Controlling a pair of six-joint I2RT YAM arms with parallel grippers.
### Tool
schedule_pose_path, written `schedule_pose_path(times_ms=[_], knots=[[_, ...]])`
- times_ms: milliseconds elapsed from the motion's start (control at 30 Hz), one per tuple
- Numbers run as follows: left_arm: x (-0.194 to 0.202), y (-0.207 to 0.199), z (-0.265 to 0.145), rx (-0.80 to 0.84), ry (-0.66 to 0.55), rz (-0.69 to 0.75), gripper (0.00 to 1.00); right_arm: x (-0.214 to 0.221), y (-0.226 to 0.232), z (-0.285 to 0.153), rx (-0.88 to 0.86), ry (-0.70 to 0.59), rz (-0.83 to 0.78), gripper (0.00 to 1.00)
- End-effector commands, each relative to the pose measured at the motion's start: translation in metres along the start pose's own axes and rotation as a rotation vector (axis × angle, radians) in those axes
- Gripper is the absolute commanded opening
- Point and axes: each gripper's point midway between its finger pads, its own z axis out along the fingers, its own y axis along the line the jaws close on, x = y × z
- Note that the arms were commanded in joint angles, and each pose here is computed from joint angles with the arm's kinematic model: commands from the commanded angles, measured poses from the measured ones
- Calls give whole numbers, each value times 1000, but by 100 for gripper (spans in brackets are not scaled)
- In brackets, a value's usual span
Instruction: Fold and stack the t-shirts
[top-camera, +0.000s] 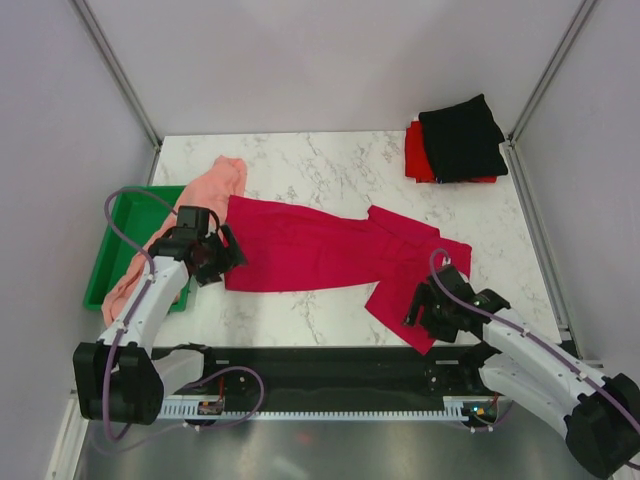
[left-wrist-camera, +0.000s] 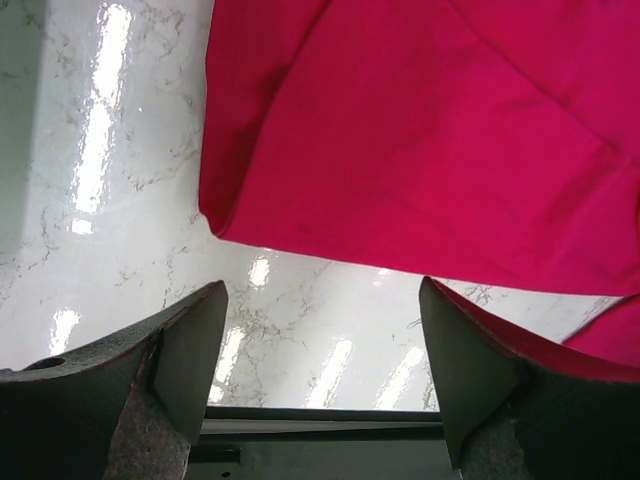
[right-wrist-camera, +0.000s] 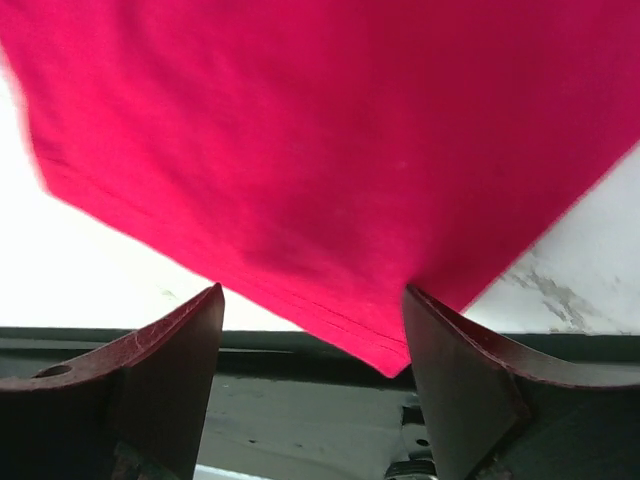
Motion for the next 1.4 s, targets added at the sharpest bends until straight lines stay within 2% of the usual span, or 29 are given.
schedule_pose_path(times_ms=[0, 133, 200, 300, 333, 400, 433, 467, 600, 667, 800, 933, 1067, 1233, 1367], knots=[[-16, -8, -4, 45, -82, 53, 84, 4, -7, 14, 58, -17, 80, 79], [-14, -9, -1, 53, -67, 67, 84, 9, -11, 26, 109, 4, 58, 77], [-14, -10, -1, 56, -69, 70, 84, 2, -8, 27, 126, -27, 35, 73], [-15, -11, 0, 61, -69, 75, 84, -8, -6, 30, 166, -50, -6, 54], [-16, -12, 0, 64, -71, 77, 84, -9, -8, 32, 187, -45, -16, 38], [-17, -12, 0, 64, -69, 80, 84, -13, -6, 34, 193, -56, -26, 23], [-17, -12, 1, 60, -68, 81, 84, -14, -7, 34, 202, -57, -32, 5], [-18, -11, 0, 60, -72, 79, 84, -14, -7, 35, 202, -60, -32, 0], [-32, -7, -1, 6, -114, 67, 84, -30, -3, 20, 206, -132, -31, 0], [-45, -15, -5, 13, -137, 64, 84, -47, 1, 5, 188, -223, -25, 0], [-67, -28, 9, 15, -136, 53, 77, -61, 26, -13, 23, -319, 2, 0], [-74, -28, 44, -33, -87, 31, 68, -49, 39, -1, -102, -291, 23, 0], [-66, -23, 85, -74, -4, -2, 59, -39, 29, 18, -102, -275, 38, 0], [-63, -19, 107, -95, 10, -18, 57, -33, 28, 30, -94, -242, 21, 0], [-65, -25, 109, -84, 2, -18, 56, -33, 30, 34, -80, -228, 5, 0]])
